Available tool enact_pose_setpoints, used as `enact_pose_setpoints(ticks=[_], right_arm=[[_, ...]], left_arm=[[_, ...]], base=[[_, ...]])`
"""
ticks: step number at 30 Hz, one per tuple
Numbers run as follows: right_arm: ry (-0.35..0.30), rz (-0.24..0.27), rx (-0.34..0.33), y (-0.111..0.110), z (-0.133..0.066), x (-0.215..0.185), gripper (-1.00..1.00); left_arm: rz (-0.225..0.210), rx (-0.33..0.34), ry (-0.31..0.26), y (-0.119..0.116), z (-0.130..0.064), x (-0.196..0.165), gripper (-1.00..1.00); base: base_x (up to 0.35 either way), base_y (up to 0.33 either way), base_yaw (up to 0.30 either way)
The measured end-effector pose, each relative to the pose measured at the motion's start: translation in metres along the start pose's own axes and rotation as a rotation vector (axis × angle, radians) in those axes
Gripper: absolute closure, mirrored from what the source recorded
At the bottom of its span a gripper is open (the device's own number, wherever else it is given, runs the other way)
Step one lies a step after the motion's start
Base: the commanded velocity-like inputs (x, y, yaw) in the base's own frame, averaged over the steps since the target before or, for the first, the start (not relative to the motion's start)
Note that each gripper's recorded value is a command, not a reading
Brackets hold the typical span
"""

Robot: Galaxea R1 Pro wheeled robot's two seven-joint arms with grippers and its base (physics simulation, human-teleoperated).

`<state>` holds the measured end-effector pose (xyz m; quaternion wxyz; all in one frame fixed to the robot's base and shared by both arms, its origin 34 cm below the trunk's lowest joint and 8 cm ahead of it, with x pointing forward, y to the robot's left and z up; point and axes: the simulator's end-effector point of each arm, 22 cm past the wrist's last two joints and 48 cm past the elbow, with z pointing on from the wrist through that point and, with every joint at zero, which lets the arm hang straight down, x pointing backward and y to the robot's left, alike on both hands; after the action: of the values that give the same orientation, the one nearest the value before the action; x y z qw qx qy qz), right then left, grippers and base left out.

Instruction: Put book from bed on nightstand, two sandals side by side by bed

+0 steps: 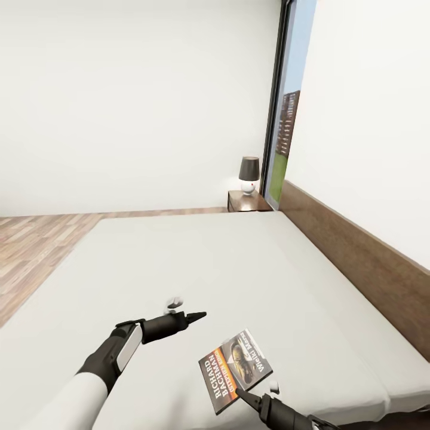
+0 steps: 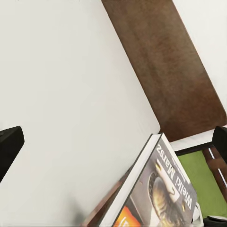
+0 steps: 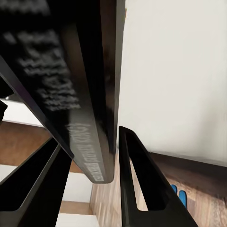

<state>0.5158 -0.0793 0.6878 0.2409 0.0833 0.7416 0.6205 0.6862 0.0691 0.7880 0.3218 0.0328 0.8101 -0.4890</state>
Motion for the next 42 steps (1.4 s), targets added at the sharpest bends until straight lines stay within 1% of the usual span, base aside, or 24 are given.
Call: enact_pose_setpoints(ticks=[1,2,12,16,18,26,29,31,33,34,36,38,42], right_arm=[[0.000,0.000,0.000,0.000,0.000,0.000,1.00],[0.000,0.000,0.000,0.000,0.000,0.000,1.00],[-0.005,-0.002,-0.002,0.000,-0.001,-0.002,1.00],[-0.009,-0.002,-0.004,0.000,-0.003,-0.004,1.00],[-0.014,0.000,-0.006,0.004,-0.004,-0.006,1.00],[-0.011,0.008,0.006,0.012,-0.011,-0.008,1.00],[-0.014,0.002,0.029,0.009,-0.024,-0.015,1.00],[-0.019,-0.004,0.046,0.007,-0.035,-0.021,1.00],[-0.019,-0.008,0.046,0.007,-0.041,-0.024,1.00],[-0.018,-0.008,0.044,0.008,-0.042,-0.024,1.00],[-0.018,-0.007,0.041,0.008,-0.044,-0.024,1.00],[-0.019,-0.007,0.040,0.008,-0.045,-0.024,1.00],[-0.019,-0.009,0.044,0.007,-0.048,-0.026,1.00]], left_arm=[[-0.014,-0.008,0.010,0.005,0.000,0.006,-1.00],[-0.018,-0.010,0.013,0.006,0.000,0.008,-1.00],[-0.028,-0.016,0.019,0.010,0.000,0.012,-1.00],[-0.044,-0.028,0.031,0.016,-0.002,0.020,-1.00],[-0.048,-0.030,0.033,0.015,-0.003,0.019,-1.00],[-0.044,-0.032,0.031,0.007,-0.007,0.012,-1.00],[-0.026,-0.037,0.016,0.005,-0.011,0.006,-1.00],[-0.005,-0.051,0.000,0.010,-0.018,-0.002,-1.00],[0.006,-0.063,-0.008,0.016,-0.025,-0.006,-1.00],[0.004,-0.074,-0.007,0.021,-0.029,-0.005,-1.00],[-0.017,-0.100,0.006,0.036,-0.037,0.004,-1.00],[-0.029,-0.116,0.011,0.046,-0.043,0.009,-1.00],[-0.035,-0.113,0.012,0.049,-0.047,0.012,-1.00]], base=[[0.000,0.000,0.000],[0.000,0.000,0.000],[0.000,0.000,0.000],[0.000,0.000,0.000],[0.000,0.000,0.000],[0.000,0.000,0.000],[0.000,0.000,0.000],[0.000,0.000,0.000],[0.000,0.000,0.000],[0.000,0.000,0.000],[0.000,0.000,0.000],[0.000,0.000,0.000],[0.000,0.000,0.000]])
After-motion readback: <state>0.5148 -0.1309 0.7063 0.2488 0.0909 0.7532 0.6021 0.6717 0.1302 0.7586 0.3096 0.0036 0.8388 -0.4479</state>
